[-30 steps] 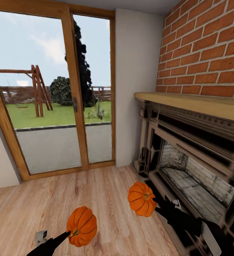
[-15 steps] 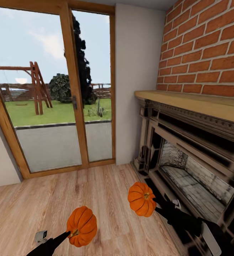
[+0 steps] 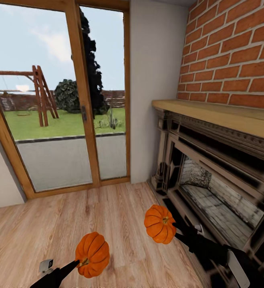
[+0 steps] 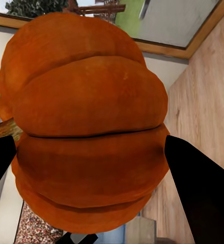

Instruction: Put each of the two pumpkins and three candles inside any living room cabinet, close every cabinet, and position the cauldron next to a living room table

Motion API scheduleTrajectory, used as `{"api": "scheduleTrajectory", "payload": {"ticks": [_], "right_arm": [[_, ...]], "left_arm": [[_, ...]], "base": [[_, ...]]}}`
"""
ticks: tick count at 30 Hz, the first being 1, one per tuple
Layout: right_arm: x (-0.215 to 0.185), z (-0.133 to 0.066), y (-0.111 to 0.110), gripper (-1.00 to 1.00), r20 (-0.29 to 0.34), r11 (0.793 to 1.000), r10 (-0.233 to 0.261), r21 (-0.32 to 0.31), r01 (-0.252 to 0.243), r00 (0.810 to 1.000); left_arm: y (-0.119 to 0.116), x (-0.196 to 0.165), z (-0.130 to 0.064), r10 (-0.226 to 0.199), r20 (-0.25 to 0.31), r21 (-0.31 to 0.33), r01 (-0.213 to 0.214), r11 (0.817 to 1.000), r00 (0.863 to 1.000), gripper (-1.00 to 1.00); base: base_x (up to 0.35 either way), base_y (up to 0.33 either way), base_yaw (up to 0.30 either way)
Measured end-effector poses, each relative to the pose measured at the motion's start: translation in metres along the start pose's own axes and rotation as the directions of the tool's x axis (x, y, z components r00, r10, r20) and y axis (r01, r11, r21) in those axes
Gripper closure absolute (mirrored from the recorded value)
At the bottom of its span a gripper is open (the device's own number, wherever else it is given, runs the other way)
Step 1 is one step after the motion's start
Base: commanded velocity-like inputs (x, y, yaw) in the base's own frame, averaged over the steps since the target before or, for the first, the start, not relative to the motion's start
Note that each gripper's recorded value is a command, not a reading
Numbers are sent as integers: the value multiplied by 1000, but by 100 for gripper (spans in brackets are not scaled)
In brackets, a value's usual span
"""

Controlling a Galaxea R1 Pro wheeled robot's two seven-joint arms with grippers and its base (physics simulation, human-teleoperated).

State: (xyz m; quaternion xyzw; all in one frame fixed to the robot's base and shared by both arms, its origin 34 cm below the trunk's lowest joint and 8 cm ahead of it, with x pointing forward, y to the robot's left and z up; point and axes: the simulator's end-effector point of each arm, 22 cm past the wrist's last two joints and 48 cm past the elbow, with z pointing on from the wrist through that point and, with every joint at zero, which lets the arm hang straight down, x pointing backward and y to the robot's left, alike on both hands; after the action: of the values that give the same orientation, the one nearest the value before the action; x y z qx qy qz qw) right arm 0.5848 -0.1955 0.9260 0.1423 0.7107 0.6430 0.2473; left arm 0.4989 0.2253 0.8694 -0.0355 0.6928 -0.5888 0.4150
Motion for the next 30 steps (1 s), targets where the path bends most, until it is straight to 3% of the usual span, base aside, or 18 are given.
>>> {"api": "scheduleTrajectory", "payload": {"ticks": [22, 30], "right_arm": [[3, -1, -2, 100, -4, 999, 29, 18, -29, 1000], [3, -1, -3, 100, -4, 999, 32, 16, -32, 999]], "left_arm": [[-2, 3, -3, -32, -12, -21, 32, 999, 999, 100], [-7, 1, -9, -29, -16, 7, 29, 1000, 999, 100]], "base": [[20, 0, 0], [28, 13, 0]]}}
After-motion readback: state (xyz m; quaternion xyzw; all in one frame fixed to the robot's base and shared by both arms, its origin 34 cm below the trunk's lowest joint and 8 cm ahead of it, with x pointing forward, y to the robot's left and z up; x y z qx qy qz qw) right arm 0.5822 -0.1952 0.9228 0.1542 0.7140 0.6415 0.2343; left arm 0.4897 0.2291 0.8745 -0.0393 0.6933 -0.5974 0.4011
